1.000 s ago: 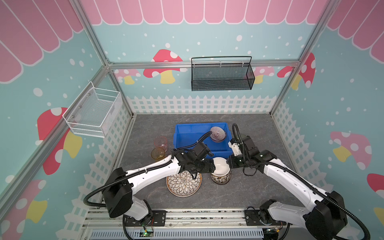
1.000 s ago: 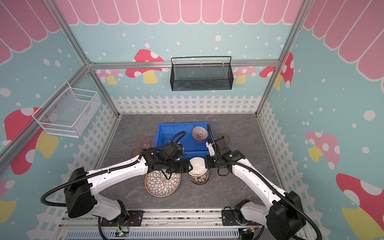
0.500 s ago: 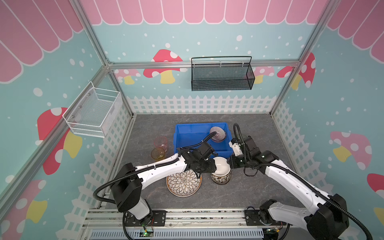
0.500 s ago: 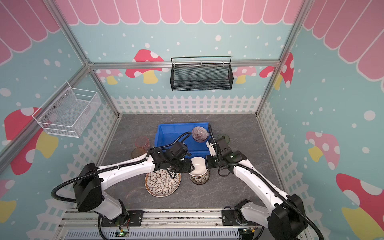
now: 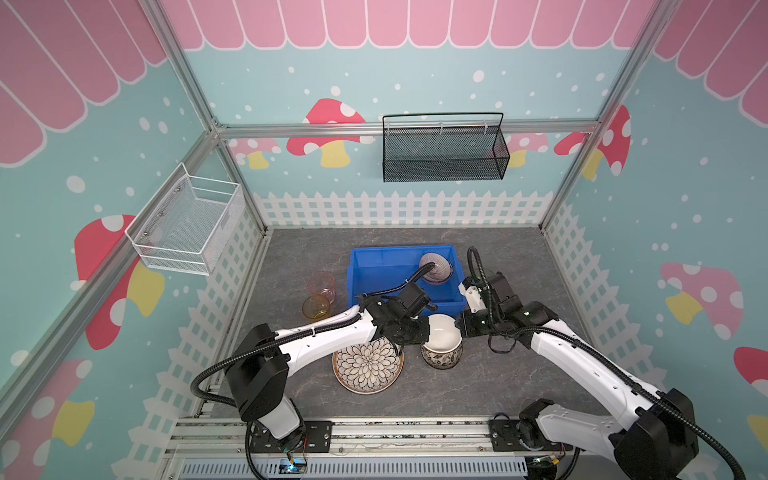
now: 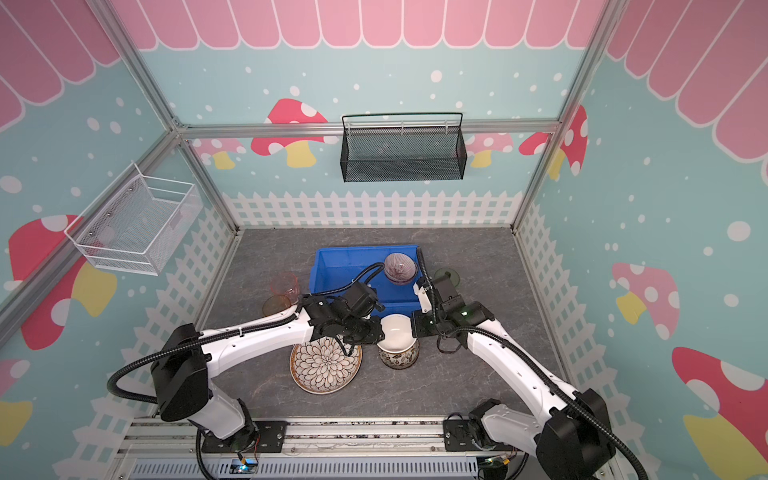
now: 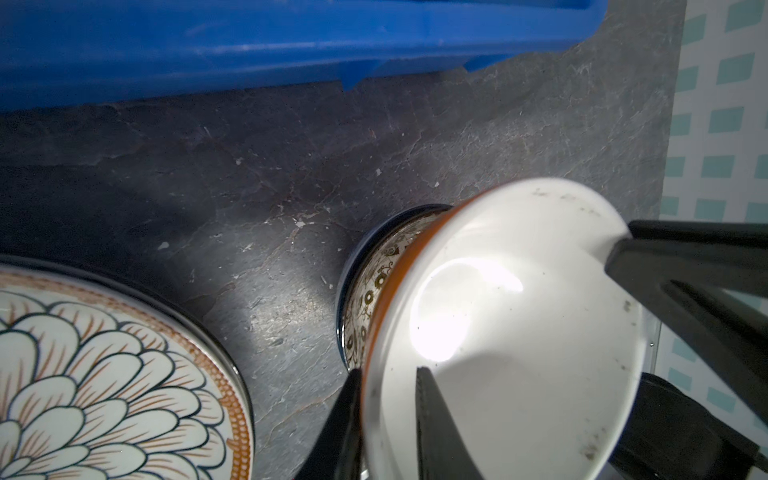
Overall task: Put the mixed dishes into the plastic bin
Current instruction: 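Grasp and lift the white bowl with the left gripper while the right gripper withdraws, then carry the white bowl into the bin and lower it onto the striped bowl, then open the left gripper and raise it from the bin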
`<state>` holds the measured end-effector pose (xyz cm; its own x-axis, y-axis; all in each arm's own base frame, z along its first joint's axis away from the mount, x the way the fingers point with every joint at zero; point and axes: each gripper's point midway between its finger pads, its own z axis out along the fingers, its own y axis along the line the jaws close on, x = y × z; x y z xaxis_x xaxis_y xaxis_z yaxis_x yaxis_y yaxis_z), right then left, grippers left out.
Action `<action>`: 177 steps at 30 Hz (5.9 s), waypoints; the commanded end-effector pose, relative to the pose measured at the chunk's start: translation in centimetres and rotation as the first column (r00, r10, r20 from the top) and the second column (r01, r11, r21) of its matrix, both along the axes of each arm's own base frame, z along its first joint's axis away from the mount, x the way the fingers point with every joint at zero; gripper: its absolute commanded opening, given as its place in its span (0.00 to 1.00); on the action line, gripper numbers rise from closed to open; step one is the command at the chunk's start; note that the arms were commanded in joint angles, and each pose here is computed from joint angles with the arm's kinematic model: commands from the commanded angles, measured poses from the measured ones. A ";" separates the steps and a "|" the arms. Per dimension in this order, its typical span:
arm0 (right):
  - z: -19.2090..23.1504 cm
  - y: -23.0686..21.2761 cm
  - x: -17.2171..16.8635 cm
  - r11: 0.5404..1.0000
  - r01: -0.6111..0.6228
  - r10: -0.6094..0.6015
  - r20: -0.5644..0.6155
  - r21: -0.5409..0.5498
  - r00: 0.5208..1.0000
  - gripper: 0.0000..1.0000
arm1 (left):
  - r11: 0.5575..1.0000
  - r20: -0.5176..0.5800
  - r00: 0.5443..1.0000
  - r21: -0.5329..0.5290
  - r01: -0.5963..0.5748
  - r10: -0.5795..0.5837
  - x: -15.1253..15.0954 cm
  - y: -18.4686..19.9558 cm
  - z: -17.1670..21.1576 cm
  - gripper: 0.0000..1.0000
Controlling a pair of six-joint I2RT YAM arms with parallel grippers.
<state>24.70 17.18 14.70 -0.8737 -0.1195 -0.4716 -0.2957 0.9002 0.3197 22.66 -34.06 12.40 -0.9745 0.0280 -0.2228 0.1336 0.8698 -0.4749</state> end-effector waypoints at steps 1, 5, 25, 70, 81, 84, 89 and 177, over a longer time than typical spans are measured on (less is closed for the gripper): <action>1.1 0.3 0.3 1.000 -0.004 0.004 0.031 0.020 1.000 0.00 | 0.999 0.015 1.000 -0.038 0.005 -0.005 0.3 -1.0 1.2 0.14; 1.4 0.2 0.4 1.000 -0.001 0.000 0.043 0.017 0.999 0.10 | 0.999 0.022 1.000 -0.039 0.005 -0.004 0.3 -0.9 1.6 0.05; 8.4 -8.1 0.8 0.973 0.225 -0.211 0.208 -0.044 0.955 0.89 | 0.999 0.274 0.962 0.040 0.011 -0.022 8.2 0.4 9.7 0.00; 4.4 -10.5 1.3 0.965 0.237 -0.221 0.142 -0.108 0.965 0.89 | 0.978 0.348 0.935 0.163 -0.132 0.068 27.1 0.6 2.7 0.00; 4.1 -10.7 1.2 0.965 0.240 -0.224 0.138 -0.108 0.965 0.89 | 0.984 0.320 0.946 0.142 -0.107 0.057 27.4 -0.4 1.3 0.00; 4.0 -10.7 1.2 0.965 0.239 -0.224 0.136 -0.107 0.965 0.88 | 0.986 0.310 0.949 0.132 -0.104 0.058 27.5 -0.7 1.0 0.00; 3.9 -10.7 1.2 0.964 0.242 -0.227 0.132 -0.107 0.965 0.88 | 0.987 0.291 0.955 0.121 -0.102 0.063 27.6 -0.9 0.3 0.00; -2.8 -2.6 -1.5 0.995 0.090 -0.092 -0.056 -0.033 0.994 0.67 | 0.967 0.435 0.864 -0.123 -0.223 0.255 16.5 8.1 14.0 0.99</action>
